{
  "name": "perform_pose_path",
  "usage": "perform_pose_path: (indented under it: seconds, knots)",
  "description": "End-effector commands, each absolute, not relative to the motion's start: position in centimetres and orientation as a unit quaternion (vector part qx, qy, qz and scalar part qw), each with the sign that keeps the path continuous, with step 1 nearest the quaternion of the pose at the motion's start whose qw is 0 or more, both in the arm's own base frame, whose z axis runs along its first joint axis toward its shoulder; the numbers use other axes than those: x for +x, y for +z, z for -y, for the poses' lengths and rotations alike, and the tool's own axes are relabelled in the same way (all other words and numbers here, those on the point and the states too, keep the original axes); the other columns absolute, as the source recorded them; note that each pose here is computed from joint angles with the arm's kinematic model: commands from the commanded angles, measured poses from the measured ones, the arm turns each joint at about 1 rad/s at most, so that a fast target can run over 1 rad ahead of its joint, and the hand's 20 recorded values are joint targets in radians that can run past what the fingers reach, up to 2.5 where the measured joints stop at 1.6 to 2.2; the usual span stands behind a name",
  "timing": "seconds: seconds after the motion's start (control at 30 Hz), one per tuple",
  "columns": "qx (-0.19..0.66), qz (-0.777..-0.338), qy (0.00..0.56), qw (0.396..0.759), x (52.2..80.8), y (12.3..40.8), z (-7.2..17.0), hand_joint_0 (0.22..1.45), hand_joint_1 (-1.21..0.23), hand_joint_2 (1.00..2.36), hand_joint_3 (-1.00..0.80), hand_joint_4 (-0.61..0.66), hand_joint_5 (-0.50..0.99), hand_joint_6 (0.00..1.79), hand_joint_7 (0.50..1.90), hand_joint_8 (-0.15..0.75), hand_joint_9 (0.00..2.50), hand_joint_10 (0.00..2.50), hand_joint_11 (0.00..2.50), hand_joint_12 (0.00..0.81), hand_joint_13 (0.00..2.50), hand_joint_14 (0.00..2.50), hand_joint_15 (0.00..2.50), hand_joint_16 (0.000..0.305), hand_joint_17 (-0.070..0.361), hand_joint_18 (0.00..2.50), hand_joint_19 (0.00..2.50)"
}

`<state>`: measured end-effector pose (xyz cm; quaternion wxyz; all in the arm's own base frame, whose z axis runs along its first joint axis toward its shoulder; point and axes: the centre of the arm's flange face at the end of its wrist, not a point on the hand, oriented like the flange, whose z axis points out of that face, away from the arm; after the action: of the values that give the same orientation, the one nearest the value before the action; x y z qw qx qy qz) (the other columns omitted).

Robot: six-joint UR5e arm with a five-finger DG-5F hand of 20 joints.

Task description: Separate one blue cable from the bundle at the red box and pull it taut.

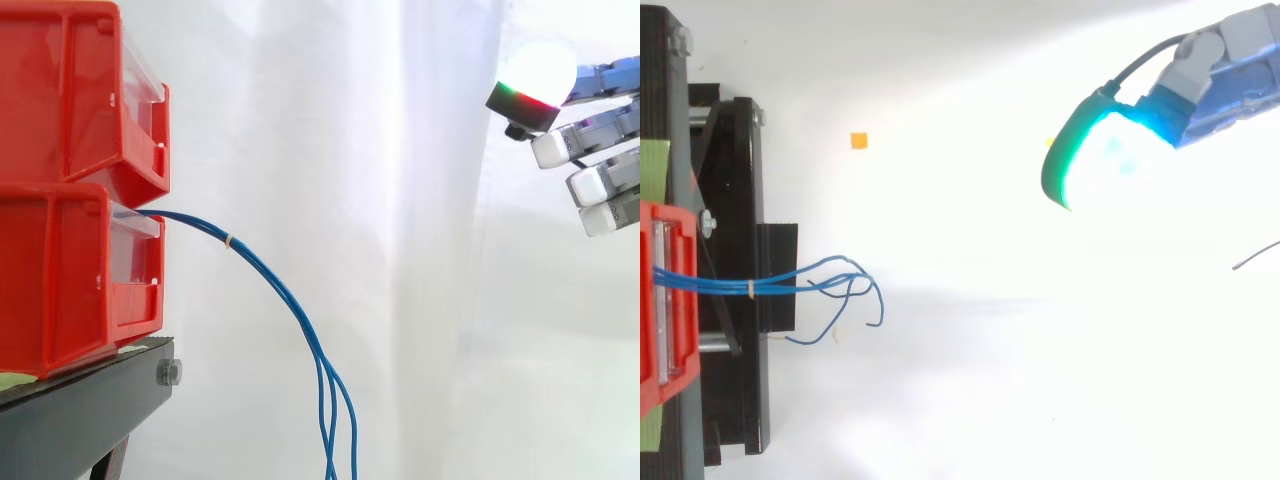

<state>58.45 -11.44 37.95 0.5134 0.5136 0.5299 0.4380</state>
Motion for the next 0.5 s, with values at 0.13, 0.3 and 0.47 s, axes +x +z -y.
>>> perform_pose_path:
  seconds: [0.13,0.3,0.47]
  knots:
    - [0.513,-0.530,0.438,0.514,58.43,38.03,11.44,0.47,-0.57,1.00,-0.50,0.05,-0.23,0.50,0.69,0.167,0.39,0.01,0.28,0.320,0.50,0.01,0.37,0.054,0.122,0.24,0.46]
    - [0.516,-0.530,0.436,0.513,58.38,37.91,11.71,0.48,-0.56,1.00,-0.50,0.06,-0.23,0.50,0.69,0.169,0.39,0.01,0.29,0.320,0.51,0.01,0.39,0.054,0.122,0.24,0.47]
    - [0.511,-0.528,0.441,0.515,58.63,38.56,11.34,0.48,-0.56,1.00,-0.50,0.07,-0.23,0.50,0.69,0.174,0.41,0.01,0.29,0.320,0.52,0.02,0.39,0.054,0.122,0.26,0.47]
